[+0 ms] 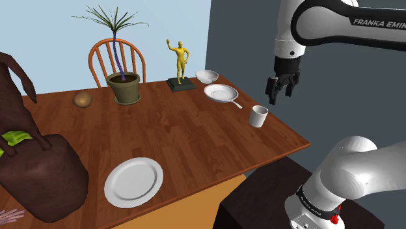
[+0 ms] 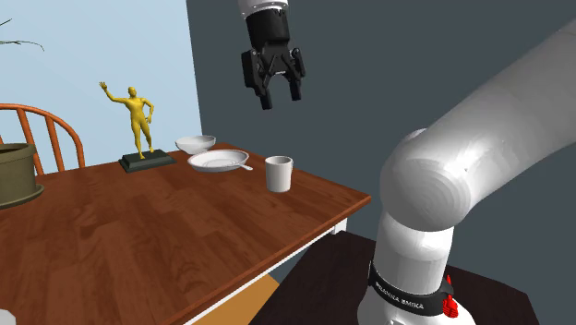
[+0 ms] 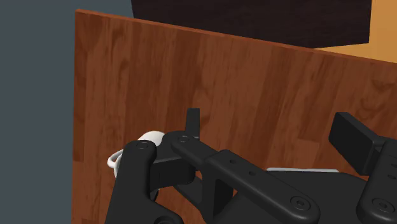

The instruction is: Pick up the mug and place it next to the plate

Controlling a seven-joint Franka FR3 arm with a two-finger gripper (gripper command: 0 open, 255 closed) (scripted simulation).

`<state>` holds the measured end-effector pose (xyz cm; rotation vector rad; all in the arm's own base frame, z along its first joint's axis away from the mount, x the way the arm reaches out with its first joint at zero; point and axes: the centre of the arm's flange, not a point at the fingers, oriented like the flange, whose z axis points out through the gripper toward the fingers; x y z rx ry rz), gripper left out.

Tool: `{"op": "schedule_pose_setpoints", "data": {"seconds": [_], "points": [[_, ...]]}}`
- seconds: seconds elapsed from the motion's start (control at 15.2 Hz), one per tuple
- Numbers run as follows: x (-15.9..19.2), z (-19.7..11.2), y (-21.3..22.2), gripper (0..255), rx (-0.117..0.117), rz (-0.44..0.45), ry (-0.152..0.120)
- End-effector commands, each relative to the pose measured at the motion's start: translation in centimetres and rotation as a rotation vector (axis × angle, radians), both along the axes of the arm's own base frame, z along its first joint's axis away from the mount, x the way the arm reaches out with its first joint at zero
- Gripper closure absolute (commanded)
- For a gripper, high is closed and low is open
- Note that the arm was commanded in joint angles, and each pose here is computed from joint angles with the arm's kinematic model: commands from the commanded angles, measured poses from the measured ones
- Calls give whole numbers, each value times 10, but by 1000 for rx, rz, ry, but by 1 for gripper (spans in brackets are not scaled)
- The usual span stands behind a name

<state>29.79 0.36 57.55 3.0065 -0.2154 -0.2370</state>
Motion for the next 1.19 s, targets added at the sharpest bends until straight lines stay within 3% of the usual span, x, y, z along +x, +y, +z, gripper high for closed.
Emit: {"op": "schedule_pose_setpoints", "data": {"seconds": [0.0,1.12], "points": [[0,0,0,0,0,0,0],[104,-149,-125,0,51,6,-87]]}}
